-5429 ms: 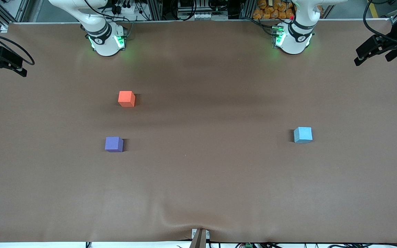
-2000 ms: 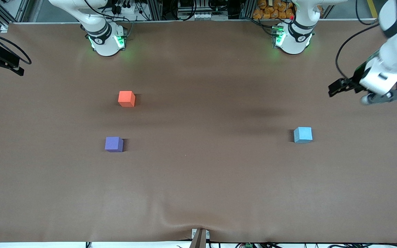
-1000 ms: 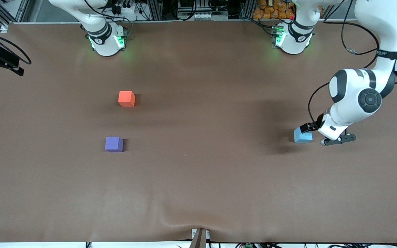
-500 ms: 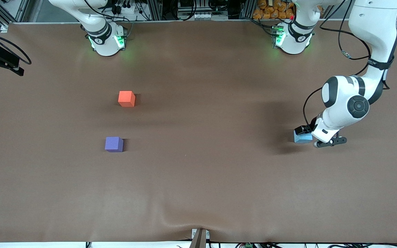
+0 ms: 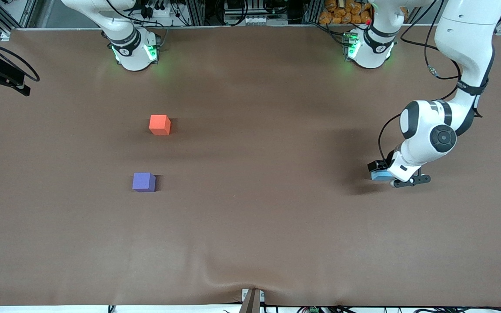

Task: Place blue block between orange and purple blocks
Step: 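Close the left gripper on the light-blue cube and lift it, then carry the light-blue cube with the left gripper toward the table middle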

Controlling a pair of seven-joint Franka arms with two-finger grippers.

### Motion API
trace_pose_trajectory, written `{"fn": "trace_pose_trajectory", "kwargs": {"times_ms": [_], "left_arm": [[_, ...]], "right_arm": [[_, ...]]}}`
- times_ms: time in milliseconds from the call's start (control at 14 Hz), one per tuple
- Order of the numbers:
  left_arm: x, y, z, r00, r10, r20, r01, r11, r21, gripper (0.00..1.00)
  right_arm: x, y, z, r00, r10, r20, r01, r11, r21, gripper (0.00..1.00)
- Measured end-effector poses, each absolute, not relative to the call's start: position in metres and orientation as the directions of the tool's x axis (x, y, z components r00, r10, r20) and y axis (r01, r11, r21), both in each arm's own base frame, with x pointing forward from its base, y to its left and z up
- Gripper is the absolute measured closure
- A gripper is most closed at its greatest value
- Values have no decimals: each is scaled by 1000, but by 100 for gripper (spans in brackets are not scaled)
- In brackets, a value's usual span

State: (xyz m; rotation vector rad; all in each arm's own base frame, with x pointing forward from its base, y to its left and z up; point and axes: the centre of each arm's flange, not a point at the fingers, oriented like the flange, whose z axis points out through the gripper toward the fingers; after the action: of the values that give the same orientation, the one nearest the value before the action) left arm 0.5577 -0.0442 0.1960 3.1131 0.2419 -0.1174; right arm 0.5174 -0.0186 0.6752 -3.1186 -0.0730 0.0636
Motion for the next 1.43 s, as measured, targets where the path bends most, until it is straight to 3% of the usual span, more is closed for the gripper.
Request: {"fn": "trace_pose_trajectory", "kwargs": {"times_ms": [71,286,357,857,1429], "left_arm": [[557,-46,194,986,150,-78,152,-988,11,4],[556,-58,194,989,128,-78,129,-992,12,35],[556,-71,196,992,107,-74,108,-994,13,41],[546,-257,248,995,-95,39,-97,-994,48,44],[480,-518,249,889,-457,32,-457,-889,32,44]], "right_arm": [[517,-19,675,998,47,-40,46,-999,-22,0],[517,-19,675,998,47,-40,46,-999,-22,0],[517,-19,675,998,47,-40,46,-999,-22,0],[518,-19,675,998,46,-41,45,-999,-23,0],[518,-20,675,998,45,-41,44,-999,-23,0]]}}
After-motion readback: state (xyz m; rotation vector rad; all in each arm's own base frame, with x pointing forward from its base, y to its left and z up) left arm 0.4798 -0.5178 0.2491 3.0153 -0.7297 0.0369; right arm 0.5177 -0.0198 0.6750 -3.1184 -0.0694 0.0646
